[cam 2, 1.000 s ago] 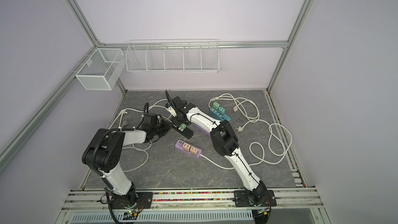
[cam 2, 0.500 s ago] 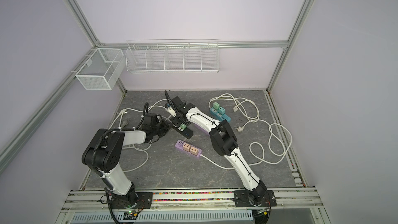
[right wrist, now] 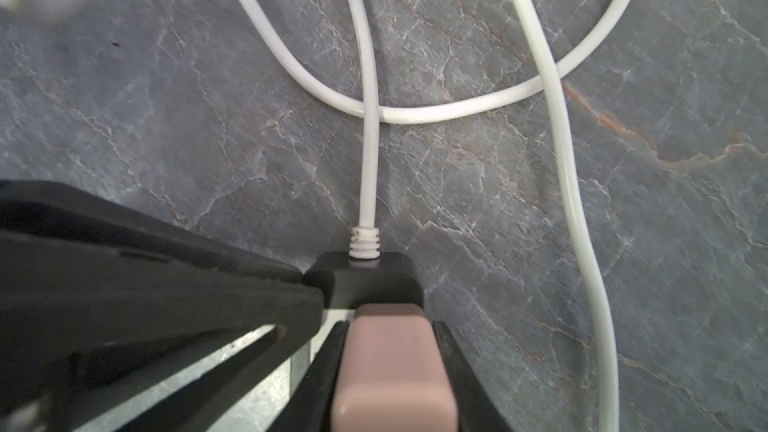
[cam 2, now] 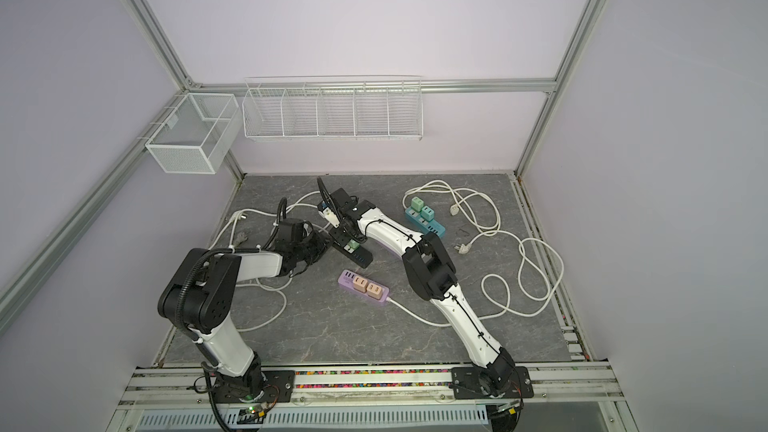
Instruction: Pull the plug off the socket
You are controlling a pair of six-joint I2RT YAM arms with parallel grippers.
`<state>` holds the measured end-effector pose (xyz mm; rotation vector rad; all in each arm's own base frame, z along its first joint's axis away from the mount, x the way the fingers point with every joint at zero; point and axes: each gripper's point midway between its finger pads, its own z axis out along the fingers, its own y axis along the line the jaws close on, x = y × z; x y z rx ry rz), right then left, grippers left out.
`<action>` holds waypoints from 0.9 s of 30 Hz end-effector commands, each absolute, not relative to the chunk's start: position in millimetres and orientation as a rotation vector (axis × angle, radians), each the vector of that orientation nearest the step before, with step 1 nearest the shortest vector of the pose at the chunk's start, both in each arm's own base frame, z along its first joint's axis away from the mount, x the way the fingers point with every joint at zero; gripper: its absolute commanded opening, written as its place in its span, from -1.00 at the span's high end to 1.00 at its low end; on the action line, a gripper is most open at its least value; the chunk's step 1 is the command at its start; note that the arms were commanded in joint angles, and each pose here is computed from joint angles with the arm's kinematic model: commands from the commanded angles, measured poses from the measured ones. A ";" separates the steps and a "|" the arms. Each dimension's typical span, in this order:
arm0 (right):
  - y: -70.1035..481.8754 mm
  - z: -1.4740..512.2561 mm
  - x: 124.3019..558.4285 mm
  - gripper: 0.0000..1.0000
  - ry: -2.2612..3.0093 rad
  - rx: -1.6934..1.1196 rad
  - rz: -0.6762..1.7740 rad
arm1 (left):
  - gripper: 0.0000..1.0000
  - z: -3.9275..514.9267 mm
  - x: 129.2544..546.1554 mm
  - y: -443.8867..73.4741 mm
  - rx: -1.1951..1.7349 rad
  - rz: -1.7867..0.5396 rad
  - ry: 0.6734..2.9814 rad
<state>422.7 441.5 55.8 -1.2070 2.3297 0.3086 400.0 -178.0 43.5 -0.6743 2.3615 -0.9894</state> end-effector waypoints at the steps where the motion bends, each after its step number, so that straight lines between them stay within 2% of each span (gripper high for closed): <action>1: 443.2 59.7 422.1 0.36 2.302 -1.251 0.295 | 0.63 -3.0 368.7 -163.9 -0.788 -0.850 2.510; 16: 447.9 85.7 424.2 0.45 2.243 -1.256 0.310 | 0.66 -11.5 360.7 -156.3 -0.828 -0.804 2.520; 22: 455.9 86.8 412.6 0.47 2.247 -1.276 0.351 | 0.67 -11.0 359.8 -155.2 -0.835 -0.800 2.514; 27: 445.6 94.5 425.7 0.48 2.240 -1.243 0.314 | 0.67 -13.4 358.3 -155.3 -0.831 -0.796 2.524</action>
